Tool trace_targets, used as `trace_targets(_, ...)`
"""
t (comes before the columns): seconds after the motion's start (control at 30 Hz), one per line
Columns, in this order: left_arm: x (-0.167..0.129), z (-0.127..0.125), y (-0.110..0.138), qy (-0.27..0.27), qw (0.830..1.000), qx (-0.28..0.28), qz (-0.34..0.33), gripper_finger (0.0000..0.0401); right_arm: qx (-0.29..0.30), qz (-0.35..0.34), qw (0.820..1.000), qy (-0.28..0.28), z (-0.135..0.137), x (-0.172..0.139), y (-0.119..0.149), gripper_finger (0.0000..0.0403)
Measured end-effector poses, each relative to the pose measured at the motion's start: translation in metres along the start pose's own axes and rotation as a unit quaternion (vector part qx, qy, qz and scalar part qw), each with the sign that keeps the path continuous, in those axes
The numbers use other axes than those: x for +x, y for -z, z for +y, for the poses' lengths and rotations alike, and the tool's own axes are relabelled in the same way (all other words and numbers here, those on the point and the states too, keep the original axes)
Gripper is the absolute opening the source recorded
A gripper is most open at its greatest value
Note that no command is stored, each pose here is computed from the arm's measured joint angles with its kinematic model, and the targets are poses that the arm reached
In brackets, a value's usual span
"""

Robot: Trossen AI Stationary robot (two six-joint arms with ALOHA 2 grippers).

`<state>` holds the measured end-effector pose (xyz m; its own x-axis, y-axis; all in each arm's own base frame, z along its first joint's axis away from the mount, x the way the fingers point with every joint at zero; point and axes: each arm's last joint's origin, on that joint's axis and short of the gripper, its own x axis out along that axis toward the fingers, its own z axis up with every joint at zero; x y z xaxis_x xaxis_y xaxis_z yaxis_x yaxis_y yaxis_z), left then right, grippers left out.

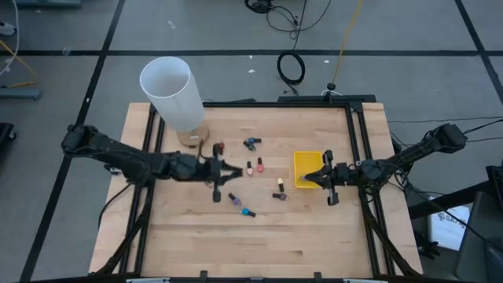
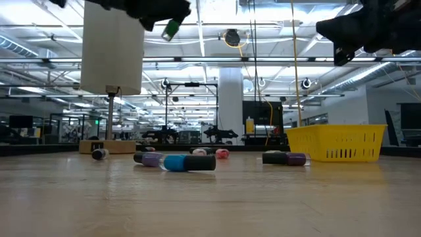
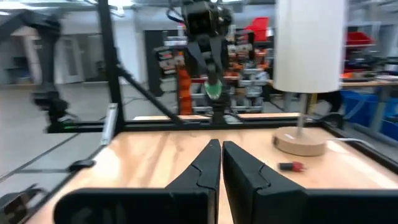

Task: Pick & Place Nail Polish
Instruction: Put the green nail polish into the yellow bin

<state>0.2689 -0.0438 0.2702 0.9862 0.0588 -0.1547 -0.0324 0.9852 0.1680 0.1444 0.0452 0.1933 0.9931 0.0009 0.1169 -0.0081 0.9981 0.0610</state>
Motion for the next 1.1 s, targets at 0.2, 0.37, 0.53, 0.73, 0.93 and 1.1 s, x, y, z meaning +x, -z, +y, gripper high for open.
trace_targets(0.2,0.016,0.029,-0.005,0.014,0.996,-0.01,-0.088,0.0034,-0.009,0.009,0.999,0.036,-0.007,0.003,0.003,0.0008)
trace_targets(0.37,0.04,0.04,0.007,0.021,0.989,0.003,-0.145,0.0034,-0.014,0.021,0.997,0.069,-0.017,0.007,0.007,0.0009)
trace_targets(0.53,0.073,0.05,0.018,0.02,0.987,-0.002,-0.16,0.0034,-0.005,0.039,0.994,0.102,-0.027,0.012,0.013,0.0028)
trace_targets(0.73,0.114,0.052,0.011,0.066,0.983,0.007,-0.171,0.0034,0.005,0.035,0.995,0.097,-0.035,0.02,0.017,0.012)
trace_targets(0.93,0.139,0.057,0.008,0.092,0.978,0.013,-0.185,0.0034,0.023,0.007,0.994,0.103,-0.041,0.026,0.017,0.0218)
trace_targets(1.1,0.153,0.064,0.015,0.088,0.981,0.0,-0.175,0.0034,0.013,0.007,0.994,0.106,-0.041,0.039,0.012,0.0253)
